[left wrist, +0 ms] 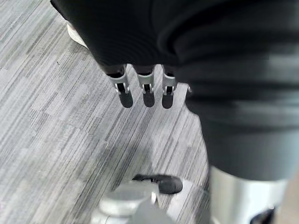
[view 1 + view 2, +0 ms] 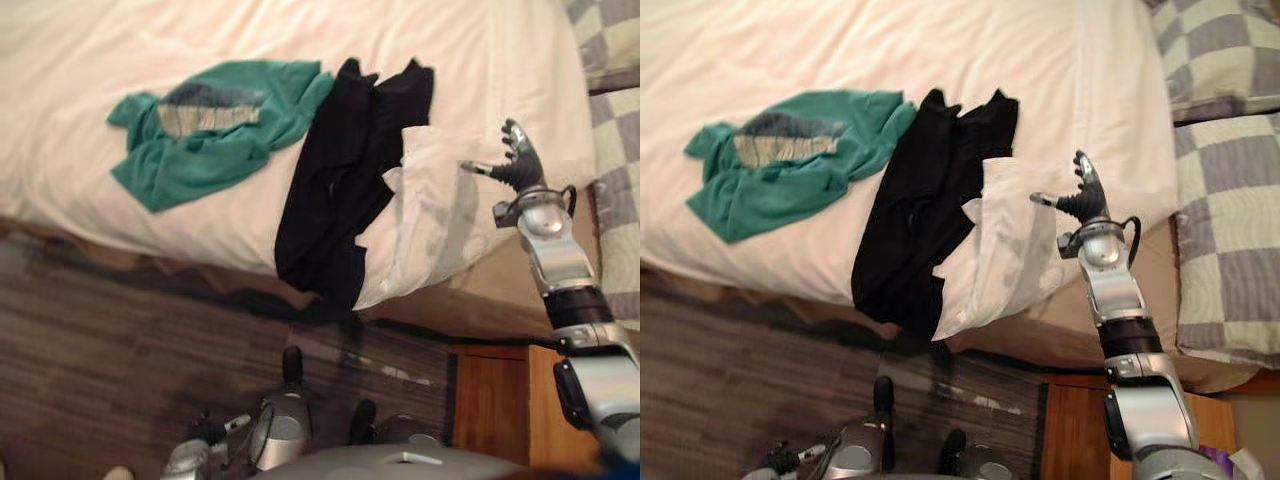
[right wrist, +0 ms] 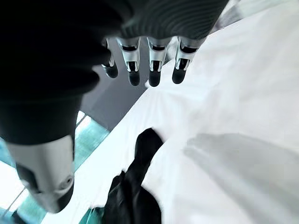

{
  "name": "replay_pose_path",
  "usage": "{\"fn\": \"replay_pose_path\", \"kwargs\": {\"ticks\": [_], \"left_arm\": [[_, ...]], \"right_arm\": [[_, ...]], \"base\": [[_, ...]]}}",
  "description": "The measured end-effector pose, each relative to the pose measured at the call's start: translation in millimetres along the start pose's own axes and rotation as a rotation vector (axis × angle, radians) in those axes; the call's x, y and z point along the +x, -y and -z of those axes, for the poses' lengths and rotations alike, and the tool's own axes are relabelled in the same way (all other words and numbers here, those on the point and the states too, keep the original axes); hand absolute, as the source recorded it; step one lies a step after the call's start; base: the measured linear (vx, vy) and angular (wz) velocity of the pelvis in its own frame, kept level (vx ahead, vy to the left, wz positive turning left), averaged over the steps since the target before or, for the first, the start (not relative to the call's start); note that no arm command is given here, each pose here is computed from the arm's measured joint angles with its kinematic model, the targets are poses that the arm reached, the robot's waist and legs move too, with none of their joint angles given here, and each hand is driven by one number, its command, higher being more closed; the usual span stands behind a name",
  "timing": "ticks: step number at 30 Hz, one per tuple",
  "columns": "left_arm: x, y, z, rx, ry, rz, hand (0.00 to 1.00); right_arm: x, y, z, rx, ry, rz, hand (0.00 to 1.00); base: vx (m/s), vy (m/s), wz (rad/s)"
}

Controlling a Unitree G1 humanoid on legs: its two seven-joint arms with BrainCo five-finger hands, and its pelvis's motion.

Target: Tidy the bed and pick cloth on bed and put in laundry

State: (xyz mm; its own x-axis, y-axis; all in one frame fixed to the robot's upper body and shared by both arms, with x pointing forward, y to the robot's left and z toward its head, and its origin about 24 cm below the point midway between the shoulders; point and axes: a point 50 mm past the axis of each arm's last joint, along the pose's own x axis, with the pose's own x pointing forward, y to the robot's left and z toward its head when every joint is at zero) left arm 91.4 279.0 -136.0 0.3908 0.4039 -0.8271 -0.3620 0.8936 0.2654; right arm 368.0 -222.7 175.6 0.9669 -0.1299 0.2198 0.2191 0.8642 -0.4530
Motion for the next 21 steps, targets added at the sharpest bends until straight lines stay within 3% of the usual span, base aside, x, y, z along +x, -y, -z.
{"fn": "replay_pose_path", "kwargs": {"ticks": [10,21], "left_arm": [[3,-10,-36,-0.028,0.11,-0.031,0.0],[5,8,-85,-0.038,0.222,0.015,0.0]], "right_arm": [[11,3,-14,-0.102,-0.02,0.053,0.0],[29,37,-40,-0.21,-0.008,0.15,0.0]], "base": [[0.0,-0.011,0.07],[0.01,-0.019,-0.03]]}}
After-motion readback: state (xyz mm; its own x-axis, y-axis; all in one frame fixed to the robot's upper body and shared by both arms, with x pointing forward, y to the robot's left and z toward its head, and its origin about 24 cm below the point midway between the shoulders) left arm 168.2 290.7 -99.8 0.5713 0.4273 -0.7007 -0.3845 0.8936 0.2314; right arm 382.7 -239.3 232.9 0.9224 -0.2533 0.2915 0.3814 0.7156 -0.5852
